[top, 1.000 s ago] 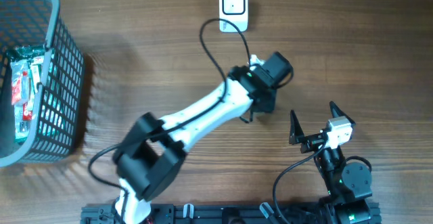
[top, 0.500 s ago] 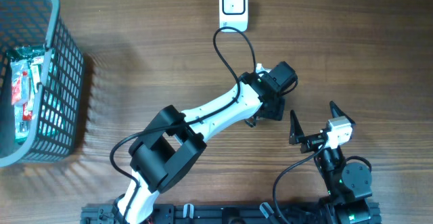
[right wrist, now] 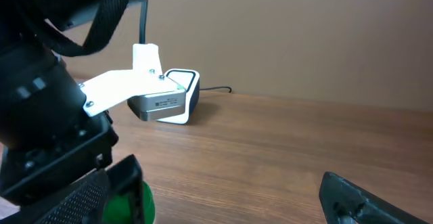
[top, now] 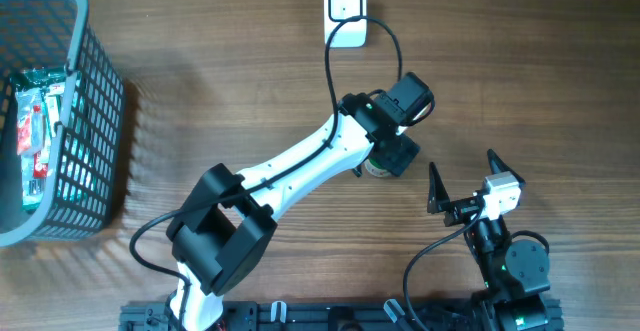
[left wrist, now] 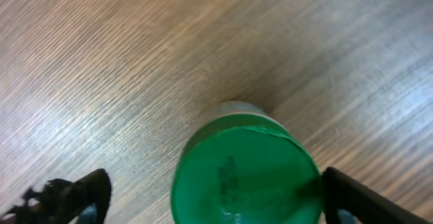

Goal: Scan the item barcode
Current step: 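Carry the bottle toward the scanner and set it upright on the table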

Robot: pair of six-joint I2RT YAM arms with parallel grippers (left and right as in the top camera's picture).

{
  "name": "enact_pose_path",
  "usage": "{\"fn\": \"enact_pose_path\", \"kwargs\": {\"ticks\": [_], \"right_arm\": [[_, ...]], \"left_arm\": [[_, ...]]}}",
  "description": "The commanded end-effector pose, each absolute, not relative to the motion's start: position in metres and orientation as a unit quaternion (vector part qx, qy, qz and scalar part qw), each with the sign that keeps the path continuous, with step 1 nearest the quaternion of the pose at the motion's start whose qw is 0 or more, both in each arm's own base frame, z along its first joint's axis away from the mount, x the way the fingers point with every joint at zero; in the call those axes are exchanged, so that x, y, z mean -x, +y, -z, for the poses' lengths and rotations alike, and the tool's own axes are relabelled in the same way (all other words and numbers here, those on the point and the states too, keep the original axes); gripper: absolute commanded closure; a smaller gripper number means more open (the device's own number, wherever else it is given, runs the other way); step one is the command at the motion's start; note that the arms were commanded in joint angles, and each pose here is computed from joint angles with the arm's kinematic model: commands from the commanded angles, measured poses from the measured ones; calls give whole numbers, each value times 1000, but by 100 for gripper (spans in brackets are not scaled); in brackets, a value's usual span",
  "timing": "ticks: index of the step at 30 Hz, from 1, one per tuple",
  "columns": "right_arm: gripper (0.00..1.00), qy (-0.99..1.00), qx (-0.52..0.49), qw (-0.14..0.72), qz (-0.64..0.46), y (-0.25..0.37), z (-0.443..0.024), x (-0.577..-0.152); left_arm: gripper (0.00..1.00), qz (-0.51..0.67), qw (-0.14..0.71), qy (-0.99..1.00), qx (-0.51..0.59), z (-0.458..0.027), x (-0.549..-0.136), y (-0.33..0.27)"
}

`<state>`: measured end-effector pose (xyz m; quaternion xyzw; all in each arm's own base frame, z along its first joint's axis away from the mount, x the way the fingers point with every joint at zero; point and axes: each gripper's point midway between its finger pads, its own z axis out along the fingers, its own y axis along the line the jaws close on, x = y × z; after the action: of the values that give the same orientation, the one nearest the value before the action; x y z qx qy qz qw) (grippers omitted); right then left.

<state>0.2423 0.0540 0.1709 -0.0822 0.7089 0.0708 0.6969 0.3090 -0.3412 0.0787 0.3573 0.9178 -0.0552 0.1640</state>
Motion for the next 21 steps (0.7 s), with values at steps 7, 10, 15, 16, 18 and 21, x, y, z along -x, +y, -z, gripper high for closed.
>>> {"fn": "enact_pose_path", "kwargs": {"ticks": [7,10,15,16,18,21], "right_arm": [[0,708,79,699,-60,50,-171,-243],[0,708,79,699,-59,50,-171,-243],[0,708,79,699,-59,50,-171,-243],[0,708,79,699,-60,50,-171,-243],[0,709,79,699,-59,50,-171,-243],[0,709,79,699,-59,50,-171,-243]], "left_arm": [[12,75,144,893,-420,-78,-295,-343],[14,71,137,892,-425,-71,-293,-340],[17,70,133,892,-426,-60,-291,-340],[17,72,137,892,-426,-58,-292,-341],[17,75,144,890,-425,-54,-294,-343],[17,84,150,888,-426,-52,-294,-347]]}}
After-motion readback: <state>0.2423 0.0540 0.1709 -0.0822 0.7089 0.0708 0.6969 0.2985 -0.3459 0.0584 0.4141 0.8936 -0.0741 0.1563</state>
